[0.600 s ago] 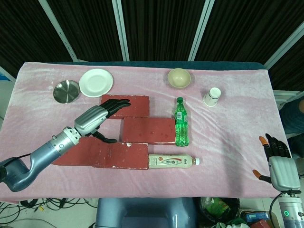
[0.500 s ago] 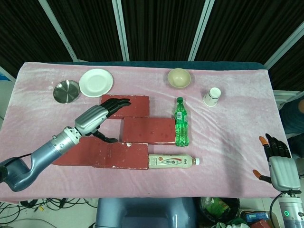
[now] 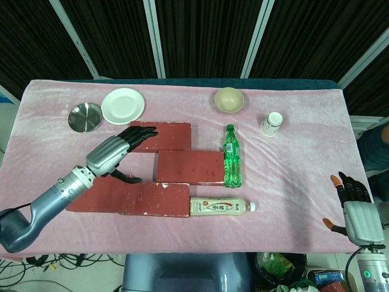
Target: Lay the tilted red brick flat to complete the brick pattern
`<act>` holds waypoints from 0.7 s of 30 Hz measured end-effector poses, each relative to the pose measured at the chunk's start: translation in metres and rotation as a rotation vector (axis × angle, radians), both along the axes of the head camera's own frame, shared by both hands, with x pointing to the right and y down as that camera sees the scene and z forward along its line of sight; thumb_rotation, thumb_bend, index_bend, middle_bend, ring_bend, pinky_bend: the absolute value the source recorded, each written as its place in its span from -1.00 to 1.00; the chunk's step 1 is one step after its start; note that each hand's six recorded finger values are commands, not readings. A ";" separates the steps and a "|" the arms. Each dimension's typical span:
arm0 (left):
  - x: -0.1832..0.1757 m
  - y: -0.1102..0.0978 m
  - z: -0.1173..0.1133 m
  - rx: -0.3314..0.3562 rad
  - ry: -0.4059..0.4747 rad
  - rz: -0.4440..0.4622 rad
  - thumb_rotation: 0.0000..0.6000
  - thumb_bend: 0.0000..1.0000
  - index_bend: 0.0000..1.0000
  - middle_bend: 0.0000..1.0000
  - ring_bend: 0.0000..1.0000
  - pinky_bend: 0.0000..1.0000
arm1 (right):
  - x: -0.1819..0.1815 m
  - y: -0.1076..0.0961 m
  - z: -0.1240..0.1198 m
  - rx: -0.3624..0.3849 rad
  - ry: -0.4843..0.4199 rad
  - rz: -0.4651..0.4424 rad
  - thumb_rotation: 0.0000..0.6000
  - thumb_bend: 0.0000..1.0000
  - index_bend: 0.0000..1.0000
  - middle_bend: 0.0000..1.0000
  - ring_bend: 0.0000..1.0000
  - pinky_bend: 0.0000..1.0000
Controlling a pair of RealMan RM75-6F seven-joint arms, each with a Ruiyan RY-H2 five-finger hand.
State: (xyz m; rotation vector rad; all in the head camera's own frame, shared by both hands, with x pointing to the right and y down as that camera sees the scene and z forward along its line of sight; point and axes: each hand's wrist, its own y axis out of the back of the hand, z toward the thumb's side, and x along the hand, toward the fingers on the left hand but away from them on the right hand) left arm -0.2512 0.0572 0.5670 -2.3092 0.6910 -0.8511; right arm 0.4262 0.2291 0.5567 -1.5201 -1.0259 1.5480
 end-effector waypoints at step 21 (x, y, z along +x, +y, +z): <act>-0.116 0.022 -0.021 0.028 -0.410 -0.092 1.00 -0.84 -1.00 -1.00 -1.00 -1.00 | 0.002 0.001 -0.003 0.011 0.006 0.004 1.00 -0.92 -1.00 -1.00 -1.00 -0.84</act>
